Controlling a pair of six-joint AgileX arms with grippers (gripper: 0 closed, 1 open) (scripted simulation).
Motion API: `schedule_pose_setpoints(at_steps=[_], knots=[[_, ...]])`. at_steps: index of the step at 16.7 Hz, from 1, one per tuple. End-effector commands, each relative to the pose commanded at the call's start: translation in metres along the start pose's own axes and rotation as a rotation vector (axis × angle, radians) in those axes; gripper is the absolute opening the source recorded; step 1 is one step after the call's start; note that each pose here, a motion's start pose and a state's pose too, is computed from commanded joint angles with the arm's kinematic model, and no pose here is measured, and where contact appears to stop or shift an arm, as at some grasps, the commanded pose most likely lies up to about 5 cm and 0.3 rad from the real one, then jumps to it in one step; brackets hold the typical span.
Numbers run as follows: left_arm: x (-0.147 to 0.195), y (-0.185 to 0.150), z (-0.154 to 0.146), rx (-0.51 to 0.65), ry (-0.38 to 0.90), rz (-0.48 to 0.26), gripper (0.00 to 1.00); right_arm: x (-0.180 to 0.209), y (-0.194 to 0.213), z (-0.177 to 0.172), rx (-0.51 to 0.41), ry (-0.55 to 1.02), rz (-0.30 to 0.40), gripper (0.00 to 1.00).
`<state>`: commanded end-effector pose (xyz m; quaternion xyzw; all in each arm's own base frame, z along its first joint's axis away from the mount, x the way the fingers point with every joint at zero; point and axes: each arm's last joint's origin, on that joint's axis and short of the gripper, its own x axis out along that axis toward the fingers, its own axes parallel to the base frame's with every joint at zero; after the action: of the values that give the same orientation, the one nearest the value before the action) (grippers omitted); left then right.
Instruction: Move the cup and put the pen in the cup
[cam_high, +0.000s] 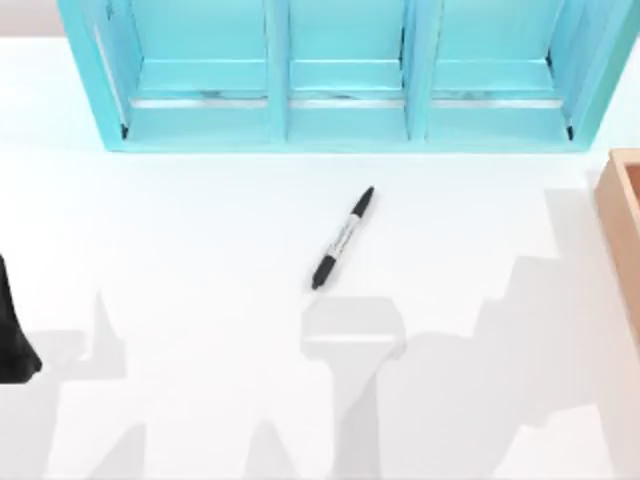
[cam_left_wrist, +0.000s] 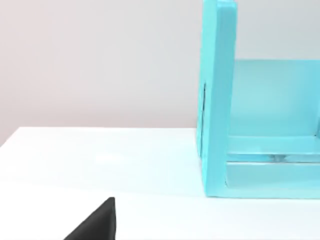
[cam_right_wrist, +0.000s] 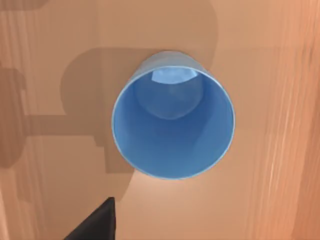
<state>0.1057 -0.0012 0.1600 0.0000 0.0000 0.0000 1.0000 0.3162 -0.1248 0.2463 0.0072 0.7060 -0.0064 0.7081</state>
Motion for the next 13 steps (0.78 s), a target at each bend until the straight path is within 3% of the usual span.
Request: schedule_pose_setpoints(at_steps=[5, 13], knots=[[0.0, 0.0, 0.0, 0.0, 0.0, 0.0, 1.0, 0.012, 0.0, 0.001, 0.001, 0.006, 0.002, 1.0], [0.0, 0.0, 0.0, 0.0, 0.0, 0.0, 1.0, 0.092, 0.0, 0.002, 0.0, -0.002, -0.001, 1.0]])
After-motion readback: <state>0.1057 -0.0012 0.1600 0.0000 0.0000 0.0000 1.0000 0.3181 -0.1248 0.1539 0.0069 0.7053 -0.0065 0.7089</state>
